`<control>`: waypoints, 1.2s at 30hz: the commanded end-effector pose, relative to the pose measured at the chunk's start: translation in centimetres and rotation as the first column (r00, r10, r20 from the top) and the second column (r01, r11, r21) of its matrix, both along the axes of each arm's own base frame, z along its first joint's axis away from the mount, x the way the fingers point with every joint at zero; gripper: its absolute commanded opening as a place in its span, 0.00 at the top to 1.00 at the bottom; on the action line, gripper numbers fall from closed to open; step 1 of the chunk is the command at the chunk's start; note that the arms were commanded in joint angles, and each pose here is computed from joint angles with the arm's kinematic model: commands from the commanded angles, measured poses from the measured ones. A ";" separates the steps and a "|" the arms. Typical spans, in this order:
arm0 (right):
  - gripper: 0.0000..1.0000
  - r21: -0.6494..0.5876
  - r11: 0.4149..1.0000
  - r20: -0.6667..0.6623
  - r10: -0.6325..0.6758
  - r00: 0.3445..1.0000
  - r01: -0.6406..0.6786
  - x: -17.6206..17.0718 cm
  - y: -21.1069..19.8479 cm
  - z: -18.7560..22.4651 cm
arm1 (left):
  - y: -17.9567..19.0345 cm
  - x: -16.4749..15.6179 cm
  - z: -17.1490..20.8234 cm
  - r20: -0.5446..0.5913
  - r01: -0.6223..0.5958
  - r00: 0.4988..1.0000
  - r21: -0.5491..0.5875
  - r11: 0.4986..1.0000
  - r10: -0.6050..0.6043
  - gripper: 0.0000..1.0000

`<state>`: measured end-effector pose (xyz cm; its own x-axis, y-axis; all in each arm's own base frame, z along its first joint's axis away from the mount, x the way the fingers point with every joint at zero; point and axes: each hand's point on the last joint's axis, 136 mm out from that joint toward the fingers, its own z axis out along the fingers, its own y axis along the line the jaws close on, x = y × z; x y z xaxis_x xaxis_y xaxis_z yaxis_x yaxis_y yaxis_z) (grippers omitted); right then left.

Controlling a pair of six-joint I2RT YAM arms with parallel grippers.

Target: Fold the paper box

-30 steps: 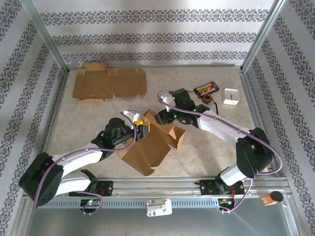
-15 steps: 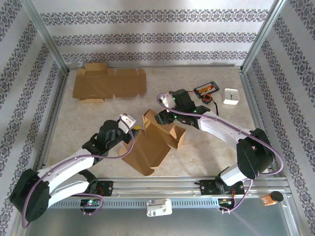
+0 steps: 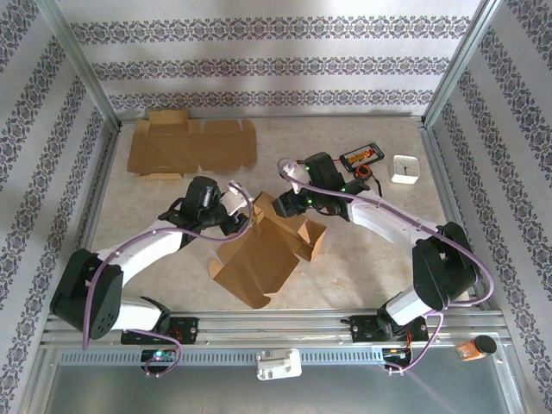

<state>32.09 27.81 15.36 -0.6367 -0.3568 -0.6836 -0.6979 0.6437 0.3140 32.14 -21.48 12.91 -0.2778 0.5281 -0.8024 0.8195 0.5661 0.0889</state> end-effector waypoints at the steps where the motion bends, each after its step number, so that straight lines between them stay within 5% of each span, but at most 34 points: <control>1: 0.42 -0.040 0.999 -0.159 0.006 0.987 -0.013 -1.8 -0.9 -2.9 | -0.7 -0.3 -0.8 -0.027 0.109 0.994 0.044 0.993 -0.108 0.47; 26: 0.34 0.223 0.975 -0.356 0.101 0.929 -0.020 -1.5 1.4 0.6 | -3.2 2.0 -2.4 -0.110 0.158 0.981 0.003 0.987 -0.157 0.73; 32: 0.31 0.242 0.970 -0.345 0.077 0.936 0.009 -1.2 0.8 1.9 | -2.5 2.9 -2.8 -0.112 0.090 0.990 0.043 0.995 -0.084 0.76; 36: 0.32 0.241 0.970 -0.333 0.089 0.939 -0.006 -1.7 0.8 1.9 | -3.2 3.0 -2.7 -0.146 0.089 0.986 0.017 0.996 -0.085 0.69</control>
<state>30.99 28.51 15.38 -0.8460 -0.2528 -0.4695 -0.5275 0.5258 0.6673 34.62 -24.28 10.23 -0.3046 0.5822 -0.7538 0.8830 0.4693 0.0057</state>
